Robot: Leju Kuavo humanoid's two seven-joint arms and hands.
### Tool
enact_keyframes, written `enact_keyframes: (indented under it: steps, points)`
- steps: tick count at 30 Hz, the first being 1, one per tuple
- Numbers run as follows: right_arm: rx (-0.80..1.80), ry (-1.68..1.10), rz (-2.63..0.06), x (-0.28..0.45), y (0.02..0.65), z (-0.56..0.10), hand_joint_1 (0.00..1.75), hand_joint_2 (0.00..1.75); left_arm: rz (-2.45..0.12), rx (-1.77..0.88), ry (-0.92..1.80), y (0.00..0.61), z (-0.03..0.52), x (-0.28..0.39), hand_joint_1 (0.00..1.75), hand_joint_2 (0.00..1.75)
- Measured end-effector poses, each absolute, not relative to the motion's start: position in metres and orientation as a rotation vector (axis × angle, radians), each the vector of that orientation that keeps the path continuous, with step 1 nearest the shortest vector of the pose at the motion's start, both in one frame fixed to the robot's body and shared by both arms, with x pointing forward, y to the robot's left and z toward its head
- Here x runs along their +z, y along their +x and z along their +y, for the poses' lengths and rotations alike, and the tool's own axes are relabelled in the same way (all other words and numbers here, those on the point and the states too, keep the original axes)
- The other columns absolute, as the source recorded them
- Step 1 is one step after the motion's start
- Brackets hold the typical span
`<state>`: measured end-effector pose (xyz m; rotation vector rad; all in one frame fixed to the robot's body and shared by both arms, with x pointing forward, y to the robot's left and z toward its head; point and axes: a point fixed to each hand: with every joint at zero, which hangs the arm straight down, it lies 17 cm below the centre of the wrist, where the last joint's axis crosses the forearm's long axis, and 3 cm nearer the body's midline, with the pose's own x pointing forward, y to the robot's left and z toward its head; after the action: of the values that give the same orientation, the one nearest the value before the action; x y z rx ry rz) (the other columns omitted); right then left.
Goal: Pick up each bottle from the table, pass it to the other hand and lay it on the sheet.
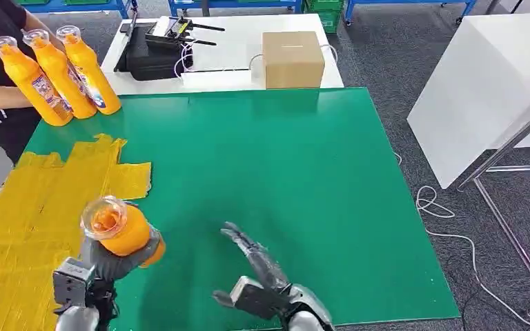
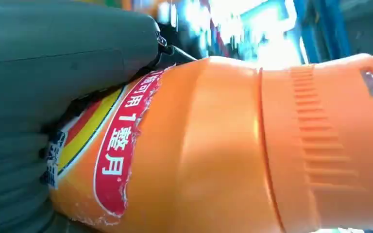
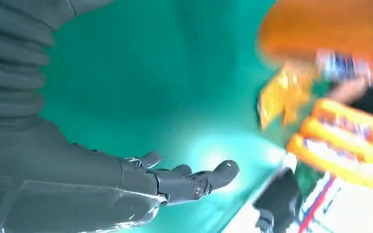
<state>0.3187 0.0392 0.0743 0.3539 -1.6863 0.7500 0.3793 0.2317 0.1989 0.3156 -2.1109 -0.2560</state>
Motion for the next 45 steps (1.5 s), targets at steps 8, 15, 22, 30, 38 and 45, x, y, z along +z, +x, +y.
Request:
enact_keyframes:
  steps: [8,15,22,30,38,45]
  points:
    - [0.642,0.363,-1.754,0.1,0.335,0.004,0.0,0.0,-1.783,-0.781,1.289,0.429,0.288,0.204,1.75,1.75]
    - [0.635,0.393,-1.774,0.107,0.341,-0.002,0.0,0.0,-1.503,-1.06,1.455,0.486,0.338,0.152,1.75,1.75]
    - [0.639,0.391,-1.787,0.11,0.345,-0.006,0.0,0.0,-1.334,-1.199,1.42,0.5,0.367,0.098,1.75,1.75]
    - [0.636,0.403,-1.786,0.11,0.345,-0.008,0.0,0.0,-1.186,-1.33,1.365,0.498,0.381,0.053,0.0,0.0]
    - [0.635,0.414,-1.781,0.109,0.345,-0.009,0.0,0.0,-1.213,-1.381,1.273,0.497,0.385,0.038,0.0,0.0]
    - [0.635,0.414,-1.776,0.107,0.345,-0.01,0.0,0.0,-1.226,-1.375,1.231,0.493,0.383,0.03,0.0,0.0]
